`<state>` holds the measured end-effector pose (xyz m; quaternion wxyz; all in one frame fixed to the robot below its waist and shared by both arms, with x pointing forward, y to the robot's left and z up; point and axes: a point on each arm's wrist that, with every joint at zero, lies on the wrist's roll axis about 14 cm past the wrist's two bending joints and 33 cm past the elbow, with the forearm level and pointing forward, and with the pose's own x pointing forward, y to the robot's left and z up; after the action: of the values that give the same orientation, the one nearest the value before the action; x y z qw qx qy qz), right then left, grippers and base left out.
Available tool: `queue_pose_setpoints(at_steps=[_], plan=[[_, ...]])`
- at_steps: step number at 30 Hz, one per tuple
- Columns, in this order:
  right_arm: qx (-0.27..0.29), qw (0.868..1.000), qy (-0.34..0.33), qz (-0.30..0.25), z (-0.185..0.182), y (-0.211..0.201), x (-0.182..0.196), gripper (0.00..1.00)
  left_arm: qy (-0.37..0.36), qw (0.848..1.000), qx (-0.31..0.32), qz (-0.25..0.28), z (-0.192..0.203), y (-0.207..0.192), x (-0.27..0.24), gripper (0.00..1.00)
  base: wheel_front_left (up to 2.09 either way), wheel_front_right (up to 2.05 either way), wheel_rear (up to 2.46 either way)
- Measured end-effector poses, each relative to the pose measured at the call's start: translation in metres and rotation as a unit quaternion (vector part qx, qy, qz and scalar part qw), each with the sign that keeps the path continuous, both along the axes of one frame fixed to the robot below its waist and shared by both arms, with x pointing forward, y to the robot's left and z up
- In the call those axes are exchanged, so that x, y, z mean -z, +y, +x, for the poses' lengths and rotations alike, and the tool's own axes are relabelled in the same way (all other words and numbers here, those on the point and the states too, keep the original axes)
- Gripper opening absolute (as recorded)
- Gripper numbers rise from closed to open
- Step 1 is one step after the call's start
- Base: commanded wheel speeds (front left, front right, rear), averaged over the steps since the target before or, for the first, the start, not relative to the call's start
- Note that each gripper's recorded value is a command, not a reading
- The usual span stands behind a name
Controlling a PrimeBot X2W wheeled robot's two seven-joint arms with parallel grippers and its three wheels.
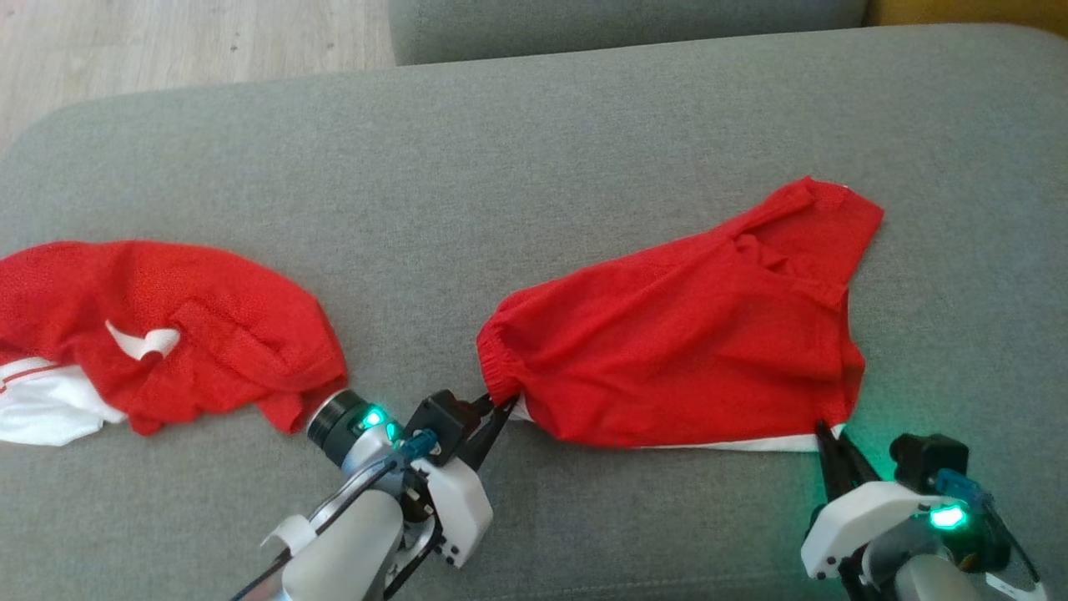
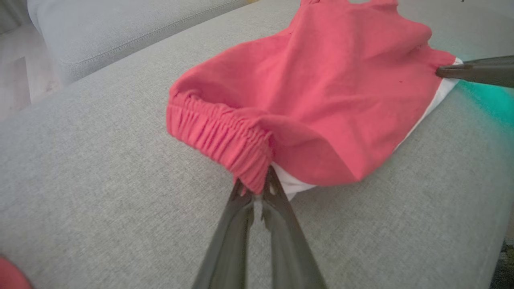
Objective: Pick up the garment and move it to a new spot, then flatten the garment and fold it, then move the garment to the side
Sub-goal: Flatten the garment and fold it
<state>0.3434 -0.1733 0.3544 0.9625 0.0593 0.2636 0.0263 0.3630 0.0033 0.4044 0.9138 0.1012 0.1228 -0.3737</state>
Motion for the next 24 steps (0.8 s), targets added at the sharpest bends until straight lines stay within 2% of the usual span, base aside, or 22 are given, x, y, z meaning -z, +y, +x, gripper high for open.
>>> queue_pose_setpoints(at_steps=[5, 10, 17, 24], plan=[[0.011, 1.0, -0.02, 0.003, 0.002, -0.005, -0.009, 0.0, -0.007, 1.0, 0.001, 0.003, 0.001, 0.001, -0.003, 0.0, 0.0, 0.0, 0.0], [0.03, 0.996, -0.081, 0.012, 0.016, -0.015, -0.042, 0.0, -0.02, 1.0, 0.003, 0.017, 0.002, 0.009, -0.008, 0.0, 0.0, 0.0, 0.0], [0.032, 0.982, -0.186, 0.013, 0.037, -0.031, -0.115, 0.0, -0.068, 0.997, 0.012, 0.027, 0.01, 0.015, -0.035, 0.0, 0.0, 0.0, 0.0], [-0.002, 0.958, -0.288, -0.004, 0.059, -0.029, -0.203, 0.0, -0.148, 0.989, 0.016, 0.019, 0.035, 0.015, -0.1, 0.0, 0.0, 0.0, 0.0]])
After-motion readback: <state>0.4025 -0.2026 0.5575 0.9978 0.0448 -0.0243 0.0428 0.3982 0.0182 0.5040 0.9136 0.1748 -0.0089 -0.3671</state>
